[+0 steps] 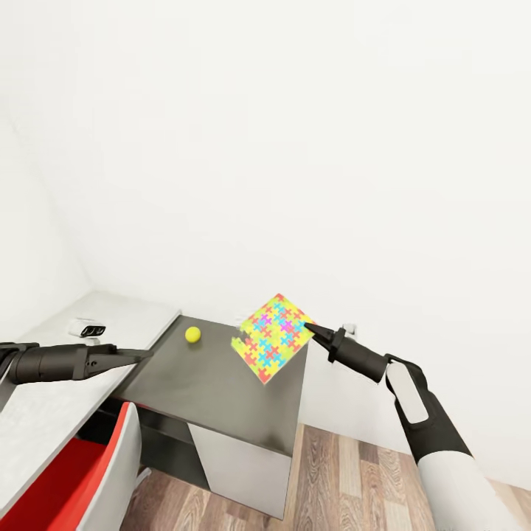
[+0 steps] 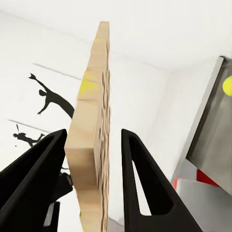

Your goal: Put all the toys in the child's room - the three board games (two on the bed and one on the table), the two jigsaw puzzles on the table, and the tennis ball on the table - inside the toy box on the table in the child's room.

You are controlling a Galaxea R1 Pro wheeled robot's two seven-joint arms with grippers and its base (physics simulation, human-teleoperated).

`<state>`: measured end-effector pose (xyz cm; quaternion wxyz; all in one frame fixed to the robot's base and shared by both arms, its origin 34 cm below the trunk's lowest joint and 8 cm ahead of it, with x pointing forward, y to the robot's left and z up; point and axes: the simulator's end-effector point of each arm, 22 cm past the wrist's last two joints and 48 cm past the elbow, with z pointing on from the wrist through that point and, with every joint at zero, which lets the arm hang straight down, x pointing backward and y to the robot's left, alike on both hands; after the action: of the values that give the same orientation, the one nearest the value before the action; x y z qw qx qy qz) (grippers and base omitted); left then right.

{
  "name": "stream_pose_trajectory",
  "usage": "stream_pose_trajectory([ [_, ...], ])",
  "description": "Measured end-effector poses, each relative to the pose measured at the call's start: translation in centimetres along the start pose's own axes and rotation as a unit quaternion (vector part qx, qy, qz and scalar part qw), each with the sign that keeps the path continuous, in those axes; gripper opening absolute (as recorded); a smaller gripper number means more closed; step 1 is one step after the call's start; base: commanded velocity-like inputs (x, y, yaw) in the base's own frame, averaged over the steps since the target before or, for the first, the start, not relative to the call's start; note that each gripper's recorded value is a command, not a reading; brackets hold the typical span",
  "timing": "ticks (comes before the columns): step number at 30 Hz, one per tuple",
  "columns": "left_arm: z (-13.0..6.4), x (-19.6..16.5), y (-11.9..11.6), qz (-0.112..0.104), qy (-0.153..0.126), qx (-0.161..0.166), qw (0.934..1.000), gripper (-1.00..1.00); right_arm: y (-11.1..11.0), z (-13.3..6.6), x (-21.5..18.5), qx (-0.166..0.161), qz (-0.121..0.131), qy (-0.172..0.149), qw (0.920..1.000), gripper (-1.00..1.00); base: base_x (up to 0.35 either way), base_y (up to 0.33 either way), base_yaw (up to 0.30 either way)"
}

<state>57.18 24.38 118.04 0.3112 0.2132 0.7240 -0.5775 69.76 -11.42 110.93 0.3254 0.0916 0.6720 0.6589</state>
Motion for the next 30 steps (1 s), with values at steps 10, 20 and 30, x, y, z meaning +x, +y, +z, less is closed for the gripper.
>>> stream_pose_trajectory([
  [10,-0.1,0.0,-0.3,0.000,0.000,0.000,1.0000,1.00,0.7,0.2,-0.5,0.002,-0.006,-0.001,1.0000,-1.00,0.000,0.000,0.000],
  [20,0.0,0.0,-0.3,0.000,0.000,0.000,1.0000,1.00,0.6,0.2,-0.5,0.004,-0.006,0.000,1.0000,-1.00,0.000,0.000,0.003],
  [30,-0.5,-0.3,-0.3,0.002,-0.004,-0.003,1.0000,1.00,-0.5,0.7,-0.1,0.020,0.000,-0.001,0.9998,-1.00,0.000,0.000,0.216],
])
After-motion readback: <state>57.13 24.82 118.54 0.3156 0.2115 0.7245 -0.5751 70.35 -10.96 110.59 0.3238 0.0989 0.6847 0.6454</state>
